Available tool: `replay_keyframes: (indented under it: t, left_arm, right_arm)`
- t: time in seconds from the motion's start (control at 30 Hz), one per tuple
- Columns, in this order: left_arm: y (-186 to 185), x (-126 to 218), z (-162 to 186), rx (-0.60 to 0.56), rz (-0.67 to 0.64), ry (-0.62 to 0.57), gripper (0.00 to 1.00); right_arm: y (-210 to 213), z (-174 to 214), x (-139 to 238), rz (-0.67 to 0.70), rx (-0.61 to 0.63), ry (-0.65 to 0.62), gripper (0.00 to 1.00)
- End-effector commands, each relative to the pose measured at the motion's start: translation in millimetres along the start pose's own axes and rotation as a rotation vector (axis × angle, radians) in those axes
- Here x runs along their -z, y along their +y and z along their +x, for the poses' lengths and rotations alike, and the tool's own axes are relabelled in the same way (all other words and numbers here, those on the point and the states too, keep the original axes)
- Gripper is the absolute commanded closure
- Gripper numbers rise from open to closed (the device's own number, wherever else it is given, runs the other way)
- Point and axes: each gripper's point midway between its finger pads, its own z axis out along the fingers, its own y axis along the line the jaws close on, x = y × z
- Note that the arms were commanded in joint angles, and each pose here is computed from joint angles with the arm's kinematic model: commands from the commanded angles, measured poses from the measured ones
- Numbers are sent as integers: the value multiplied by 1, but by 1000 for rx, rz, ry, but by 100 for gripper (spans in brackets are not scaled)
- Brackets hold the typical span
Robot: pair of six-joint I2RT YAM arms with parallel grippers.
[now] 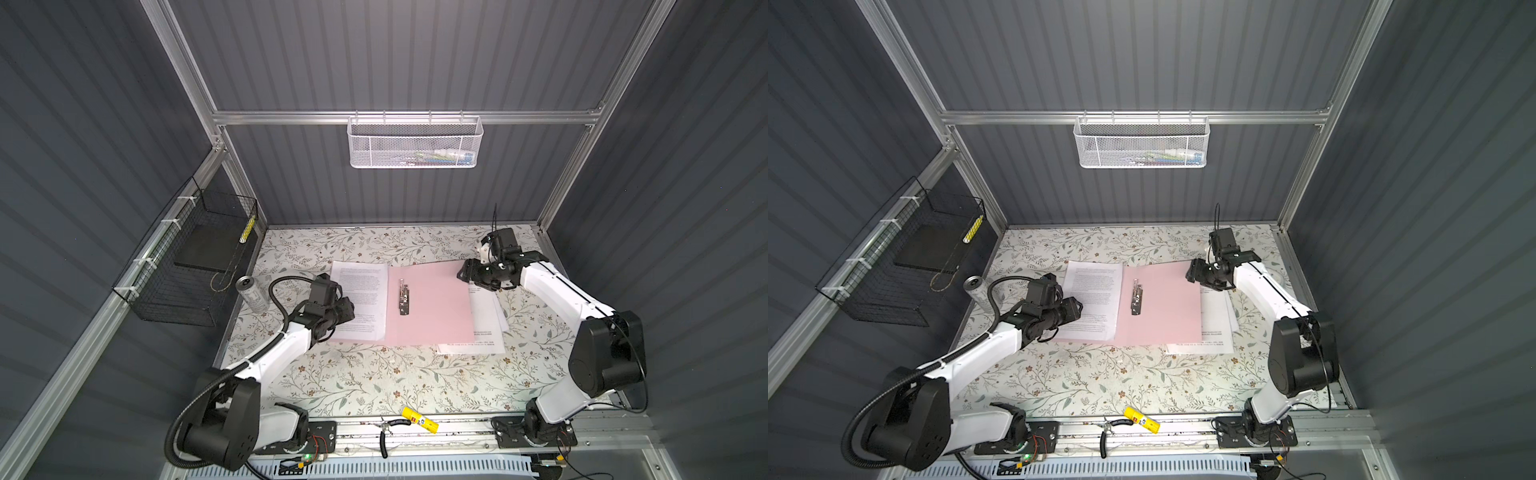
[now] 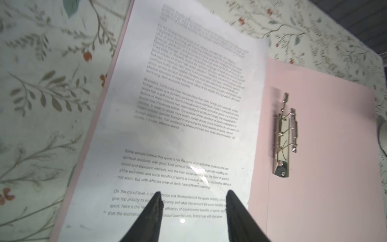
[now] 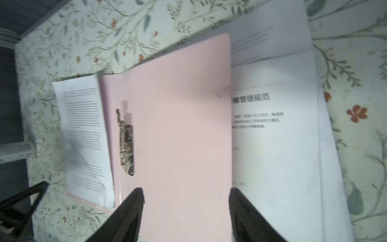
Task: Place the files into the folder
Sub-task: 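Move the right gripper to the Chinese-text white sheet stack beside the folder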
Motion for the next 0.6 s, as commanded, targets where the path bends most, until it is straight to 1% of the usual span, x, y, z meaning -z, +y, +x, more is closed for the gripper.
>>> replay_keyframes:
  t: [0.0,0.17,0.27,0.4,0.57]
  left_arm:
    - [-4,12,-19,-34,3,-73,45]
    - [-3,9,-22,-59,-21,-68,44]
    - [-3,6,-20,-62,-19,-59,44]
    - [-2,3,-16,-55,-7,-60,44]
    - [0,-8,-7,-46,1,-38,43]
  right_arm:
    - [-21,7,-20,59,-24,27,33]
    - [-13,9,-53,-17,-73,95,34]
    - [7,13,-65,-109,-95,130,36]
    - [32,18,-76,-141,-59,143,37]
    - [67,31,-97,-182,-15,202,38]
